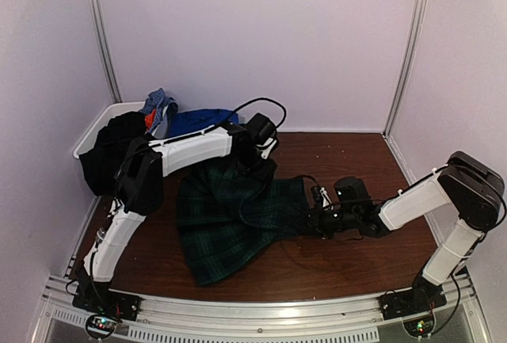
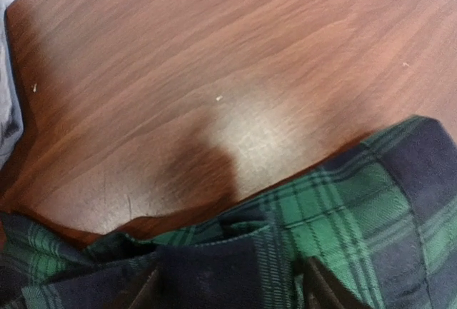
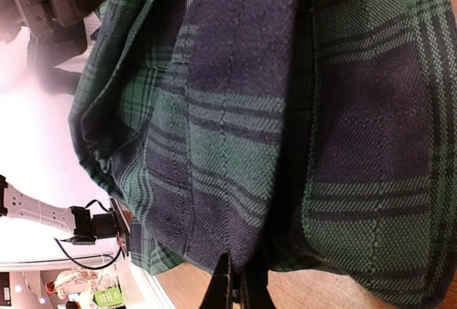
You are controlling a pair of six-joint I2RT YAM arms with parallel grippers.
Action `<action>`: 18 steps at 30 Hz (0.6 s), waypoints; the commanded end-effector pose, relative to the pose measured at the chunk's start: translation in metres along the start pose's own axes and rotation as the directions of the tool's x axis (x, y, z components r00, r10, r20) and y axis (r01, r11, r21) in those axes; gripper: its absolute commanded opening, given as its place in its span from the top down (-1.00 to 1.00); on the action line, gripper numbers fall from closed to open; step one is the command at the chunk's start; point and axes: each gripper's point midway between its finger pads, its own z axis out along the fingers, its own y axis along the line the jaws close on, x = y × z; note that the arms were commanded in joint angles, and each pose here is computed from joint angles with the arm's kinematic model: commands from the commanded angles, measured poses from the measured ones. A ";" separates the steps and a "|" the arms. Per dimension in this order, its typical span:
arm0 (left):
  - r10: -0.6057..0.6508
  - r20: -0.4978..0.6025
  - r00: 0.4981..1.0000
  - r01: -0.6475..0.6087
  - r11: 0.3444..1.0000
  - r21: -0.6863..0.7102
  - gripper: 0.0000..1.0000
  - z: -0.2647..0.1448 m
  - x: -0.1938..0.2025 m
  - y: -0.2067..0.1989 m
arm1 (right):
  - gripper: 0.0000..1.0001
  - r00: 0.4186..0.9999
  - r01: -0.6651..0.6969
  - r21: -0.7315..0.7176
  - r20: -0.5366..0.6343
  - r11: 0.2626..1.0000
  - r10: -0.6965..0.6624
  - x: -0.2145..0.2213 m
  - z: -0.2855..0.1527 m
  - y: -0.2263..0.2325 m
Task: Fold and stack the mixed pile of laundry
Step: Adjust the rectangle-folded skirt at the center of the board.
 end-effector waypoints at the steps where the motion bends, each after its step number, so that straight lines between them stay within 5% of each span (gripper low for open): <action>1: 0.034 -0.044 0.998 -0.038 0.994 -0.107 0.11 -0.002 0.007 0.018 | 1.00 0.999 0.025 -0.007 0.045 1.000 -0.025 -0.012 -0.003 0.011; 5: -0.005 0.016 1.000 0.007 0.989 -0.148 0.81 -0.033 -0.009 0.030 | 1.00 0.996 0.050 0.022 0.076 0.999 -0.051 -0.024 -0.010 0.015; 7: -0.043 0.078 0.996 0.055 0.987 -0.150 0.99 -0.058 -0.020 0.038 | 1.00 0.993 0.061 0.046 0.094 0.997 -0.065 -0.033 -0.016 0.015; 12: -0.119 0.254 0.960 0.147 0.985 -0.093 1.00 -0.128 -0.037 0.048 | 1.00 0.986 0.095 0.095 0.125 0.991 -0.107 -0.059 -0.032 0.014; 18: -0.217 0.317 0.923 0.242 0.970 -0.039 1.00 -0.169 -0.009 0.052 | 1.00 0.979 0.134 0.126 0.136 0.983 -0.151 -0.099 -0.048 0.013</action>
